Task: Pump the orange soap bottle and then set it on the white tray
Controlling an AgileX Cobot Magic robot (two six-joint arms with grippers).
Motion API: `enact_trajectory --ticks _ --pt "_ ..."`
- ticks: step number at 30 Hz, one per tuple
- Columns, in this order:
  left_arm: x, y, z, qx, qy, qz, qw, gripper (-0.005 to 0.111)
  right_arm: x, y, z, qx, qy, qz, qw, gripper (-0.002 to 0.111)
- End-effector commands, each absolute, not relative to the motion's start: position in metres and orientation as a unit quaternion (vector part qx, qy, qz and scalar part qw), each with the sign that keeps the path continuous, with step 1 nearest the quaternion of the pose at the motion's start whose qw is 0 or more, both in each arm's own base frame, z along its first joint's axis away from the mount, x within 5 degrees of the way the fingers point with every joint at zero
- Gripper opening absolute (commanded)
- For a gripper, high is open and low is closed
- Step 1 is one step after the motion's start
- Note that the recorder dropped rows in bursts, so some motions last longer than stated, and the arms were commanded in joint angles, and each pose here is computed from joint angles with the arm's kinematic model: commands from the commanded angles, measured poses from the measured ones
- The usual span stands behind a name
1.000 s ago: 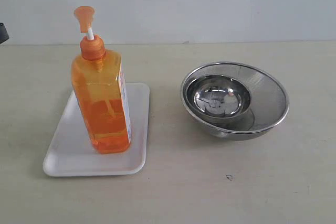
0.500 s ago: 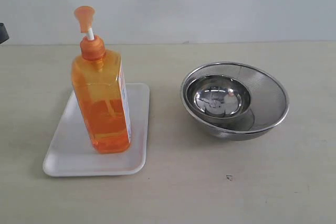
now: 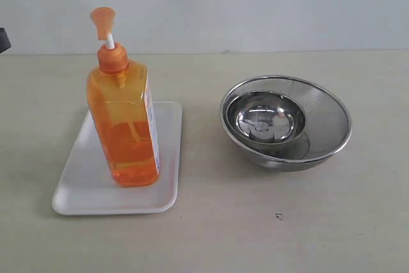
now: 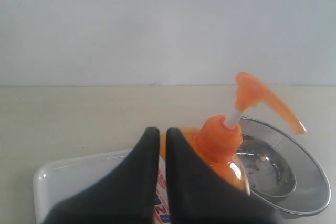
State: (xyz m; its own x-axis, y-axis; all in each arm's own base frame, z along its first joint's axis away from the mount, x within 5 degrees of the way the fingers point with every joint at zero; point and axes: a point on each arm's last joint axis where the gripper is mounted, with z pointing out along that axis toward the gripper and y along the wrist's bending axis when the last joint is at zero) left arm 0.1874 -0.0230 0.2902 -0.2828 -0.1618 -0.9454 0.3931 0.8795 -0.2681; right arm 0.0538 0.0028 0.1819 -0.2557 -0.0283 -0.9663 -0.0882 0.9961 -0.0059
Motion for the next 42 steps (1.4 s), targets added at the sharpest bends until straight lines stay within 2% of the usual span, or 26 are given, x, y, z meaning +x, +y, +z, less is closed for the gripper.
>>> enact_trajectory --ticks 1,42 --pt "0.1864 -0.0229 0.2904 0.072 0.765 -0.236 0.595 0.005 0.0530 0.0073 0.1821 -0.074 0.788 0.027 0.610 0.000" --pt "0.1864 -0.0229 0.2904 0.072 0.765 -0.236 0.595 0.005 0.0532 0.0047 0.1818 -0.030 0.792 0.028 0.609 0.000"
